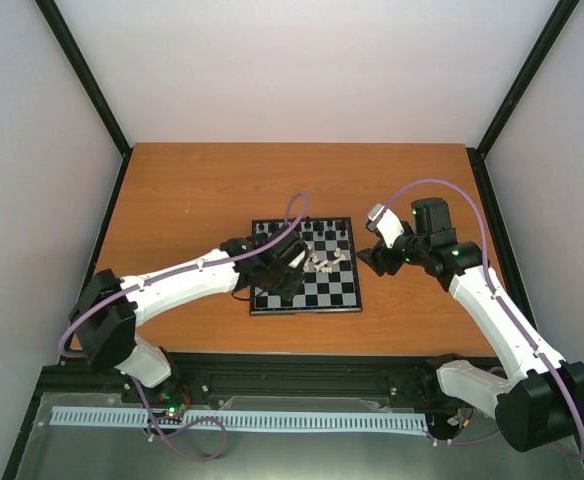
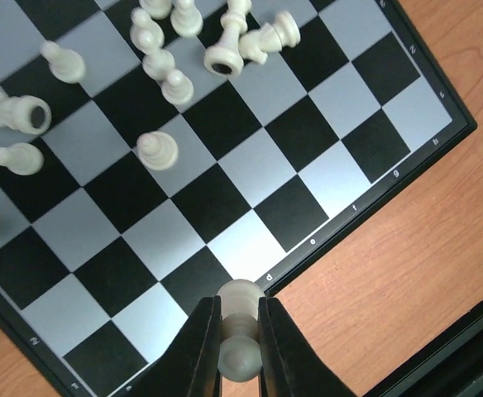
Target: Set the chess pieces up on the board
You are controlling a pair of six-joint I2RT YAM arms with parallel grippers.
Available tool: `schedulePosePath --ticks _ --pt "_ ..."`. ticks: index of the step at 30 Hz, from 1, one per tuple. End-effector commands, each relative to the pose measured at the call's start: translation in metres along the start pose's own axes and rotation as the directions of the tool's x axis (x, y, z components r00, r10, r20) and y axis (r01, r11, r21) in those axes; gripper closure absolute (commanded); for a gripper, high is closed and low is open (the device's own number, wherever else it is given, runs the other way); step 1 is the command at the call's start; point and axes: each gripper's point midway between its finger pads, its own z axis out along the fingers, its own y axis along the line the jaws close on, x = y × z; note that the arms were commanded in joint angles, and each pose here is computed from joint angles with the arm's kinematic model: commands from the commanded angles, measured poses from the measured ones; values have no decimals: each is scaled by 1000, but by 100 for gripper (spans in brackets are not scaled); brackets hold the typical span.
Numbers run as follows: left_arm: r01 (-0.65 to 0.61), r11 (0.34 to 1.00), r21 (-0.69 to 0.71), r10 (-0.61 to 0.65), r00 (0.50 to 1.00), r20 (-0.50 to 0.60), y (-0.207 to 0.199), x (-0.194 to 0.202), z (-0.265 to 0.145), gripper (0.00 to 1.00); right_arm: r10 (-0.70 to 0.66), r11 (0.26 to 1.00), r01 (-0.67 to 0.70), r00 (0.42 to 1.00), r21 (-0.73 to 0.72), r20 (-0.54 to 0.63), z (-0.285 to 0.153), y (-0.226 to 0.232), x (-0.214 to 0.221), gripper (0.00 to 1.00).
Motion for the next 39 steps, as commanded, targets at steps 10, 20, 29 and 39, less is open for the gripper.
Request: schedulePosePath --ticks 10,20,29,39 --pt "-39 997 61 44 995 -86 -20 11 39 93 -9 1000 9 1000 -11 -2 1 2 1 25" --pt "-37 998 50 42 992 -121 -20 16 61 92 -12 1000 12 1000 -17 -3 1 3 2 25" --pt "-29 999 40 34 991 -132 -18 18 68 83 -13 1000 13 1000 -22 -5 2 3 2 25" --pt "-31 1000 -6 31 998 -51 -11 -1 32 63 -10 1000 10 1000 -27 -3 1 4 1 25"
